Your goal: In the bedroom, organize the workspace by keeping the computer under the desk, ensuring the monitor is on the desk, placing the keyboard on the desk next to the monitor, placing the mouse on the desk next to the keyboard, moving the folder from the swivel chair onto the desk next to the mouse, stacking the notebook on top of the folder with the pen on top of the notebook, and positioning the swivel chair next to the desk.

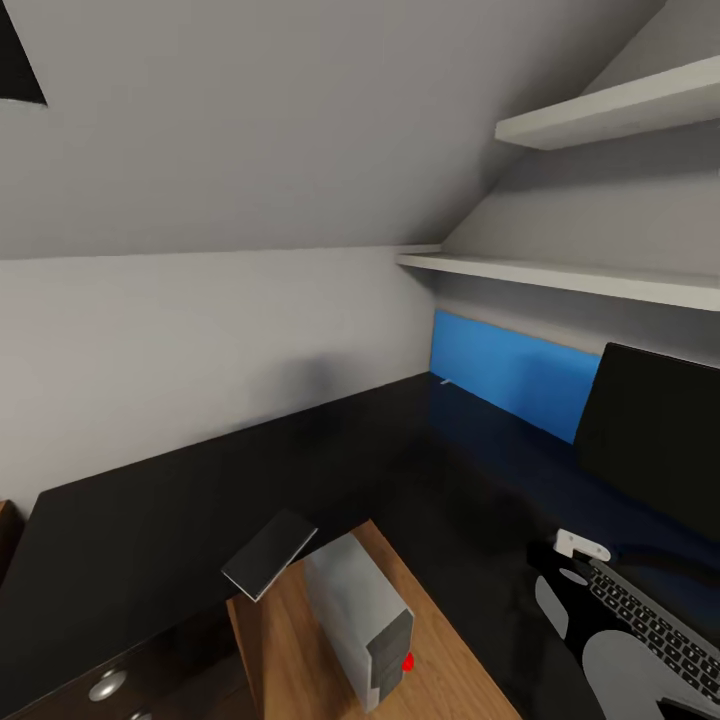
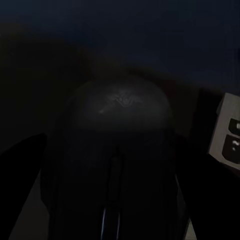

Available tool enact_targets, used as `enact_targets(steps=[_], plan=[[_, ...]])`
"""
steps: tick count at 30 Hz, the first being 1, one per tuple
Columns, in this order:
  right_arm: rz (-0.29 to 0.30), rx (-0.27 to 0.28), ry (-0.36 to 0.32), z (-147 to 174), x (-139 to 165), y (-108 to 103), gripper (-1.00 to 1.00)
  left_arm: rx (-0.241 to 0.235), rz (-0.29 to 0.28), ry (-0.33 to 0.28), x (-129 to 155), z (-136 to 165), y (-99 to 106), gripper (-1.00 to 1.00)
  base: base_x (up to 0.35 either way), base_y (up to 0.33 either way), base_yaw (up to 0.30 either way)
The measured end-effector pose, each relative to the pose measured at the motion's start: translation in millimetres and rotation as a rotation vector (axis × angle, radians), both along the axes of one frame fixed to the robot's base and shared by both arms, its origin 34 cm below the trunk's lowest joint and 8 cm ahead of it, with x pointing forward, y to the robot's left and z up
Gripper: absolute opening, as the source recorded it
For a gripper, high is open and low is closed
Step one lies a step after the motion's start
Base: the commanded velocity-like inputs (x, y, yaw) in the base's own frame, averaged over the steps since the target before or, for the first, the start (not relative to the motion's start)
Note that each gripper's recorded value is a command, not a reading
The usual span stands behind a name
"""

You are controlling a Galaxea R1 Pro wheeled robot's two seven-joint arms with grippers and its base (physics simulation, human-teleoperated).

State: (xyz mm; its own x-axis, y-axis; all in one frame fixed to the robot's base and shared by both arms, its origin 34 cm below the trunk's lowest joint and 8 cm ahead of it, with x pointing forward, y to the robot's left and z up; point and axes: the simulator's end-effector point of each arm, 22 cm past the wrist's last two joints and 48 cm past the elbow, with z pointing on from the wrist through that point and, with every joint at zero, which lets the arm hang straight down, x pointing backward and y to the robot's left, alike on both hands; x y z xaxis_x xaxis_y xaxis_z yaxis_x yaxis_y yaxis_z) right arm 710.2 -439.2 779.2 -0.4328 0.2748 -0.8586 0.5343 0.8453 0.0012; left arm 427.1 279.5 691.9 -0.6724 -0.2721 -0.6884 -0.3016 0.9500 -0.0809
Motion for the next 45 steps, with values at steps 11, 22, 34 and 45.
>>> enact_targets(steps=[11,22,34,45], plan=[[0.006,0.007,0.003,-1.9,-0.1,2.3,-1.00,0.000,0.001,-0.001,0.0,0.1,0.5,1.00,0.000,0.009,0.000],[0.003,0.006,0.001,-1.3,-0.2,1.2,-1.00,0.000,0.001,-0.001,0.1,0.2,0.5,1.00,0.000,0.046,0.000],[0.002,0.006,-0.001,-0.5,0.1,0.8,-1.00,0.002,0.001,-0.001,-0.1,0.2,0.9,1.00,0.079,0.001,0.000],[0.000,0.004,0.000,-0.4,0.1,0.3,-1.00,0.002,0.001,-0.001,0.1,0.2,0.5,1.00,0.003,0.000,0.000]])
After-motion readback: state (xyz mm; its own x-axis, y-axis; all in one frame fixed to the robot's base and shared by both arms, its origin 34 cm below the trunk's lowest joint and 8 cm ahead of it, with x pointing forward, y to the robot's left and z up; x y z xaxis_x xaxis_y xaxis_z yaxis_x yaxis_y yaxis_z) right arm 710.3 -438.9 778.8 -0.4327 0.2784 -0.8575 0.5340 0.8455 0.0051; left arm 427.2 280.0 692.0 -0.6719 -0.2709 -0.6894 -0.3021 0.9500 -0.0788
